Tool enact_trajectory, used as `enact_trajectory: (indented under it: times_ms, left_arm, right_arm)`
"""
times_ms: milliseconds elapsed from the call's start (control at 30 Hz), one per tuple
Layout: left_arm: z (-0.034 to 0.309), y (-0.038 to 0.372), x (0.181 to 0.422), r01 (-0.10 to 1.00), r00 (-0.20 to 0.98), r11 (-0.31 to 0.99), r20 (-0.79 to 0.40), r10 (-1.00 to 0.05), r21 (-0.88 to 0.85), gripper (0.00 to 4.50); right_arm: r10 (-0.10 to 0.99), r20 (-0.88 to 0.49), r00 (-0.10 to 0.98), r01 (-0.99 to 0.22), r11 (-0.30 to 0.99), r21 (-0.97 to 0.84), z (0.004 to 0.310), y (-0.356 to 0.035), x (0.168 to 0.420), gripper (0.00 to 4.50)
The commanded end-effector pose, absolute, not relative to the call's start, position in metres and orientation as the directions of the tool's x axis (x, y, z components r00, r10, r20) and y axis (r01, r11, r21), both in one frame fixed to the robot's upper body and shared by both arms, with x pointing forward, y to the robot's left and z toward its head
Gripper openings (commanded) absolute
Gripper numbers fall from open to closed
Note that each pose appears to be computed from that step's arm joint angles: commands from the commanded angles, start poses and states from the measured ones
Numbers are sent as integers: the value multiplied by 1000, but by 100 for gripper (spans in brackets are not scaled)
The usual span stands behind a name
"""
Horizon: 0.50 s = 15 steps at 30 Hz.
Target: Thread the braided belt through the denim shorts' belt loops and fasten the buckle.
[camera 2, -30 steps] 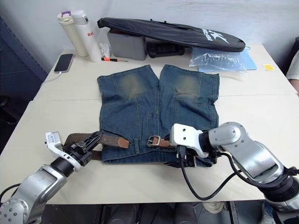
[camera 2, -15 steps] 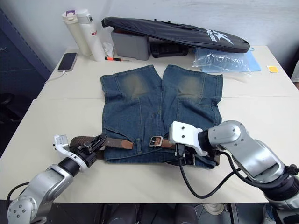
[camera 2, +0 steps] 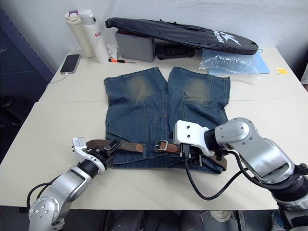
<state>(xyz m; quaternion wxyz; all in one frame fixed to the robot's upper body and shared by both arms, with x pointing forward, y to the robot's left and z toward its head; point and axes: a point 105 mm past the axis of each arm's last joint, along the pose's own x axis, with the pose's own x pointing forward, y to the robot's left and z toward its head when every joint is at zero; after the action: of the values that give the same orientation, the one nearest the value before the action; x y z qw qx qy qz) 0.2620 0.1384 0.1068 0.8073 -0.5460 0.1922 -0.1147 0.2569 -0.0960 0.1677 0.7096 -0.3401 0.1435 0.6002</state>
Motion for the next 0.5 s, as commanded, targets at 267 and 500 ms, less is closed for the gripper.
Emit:
enact_trajectory:
  times_ms: [267,500]
  left_arm:
    - [75,111,254,-80,812,544,-371,-451,-836,0]
    - [76,95,267,-37,796,551,-358,-489,-834,0]
  right_arm:
    - [736,-617,277,-932,49,-360,182,-97,263,447]
    - [734,-625,267,-933,35,-358,180,-94,264,447]
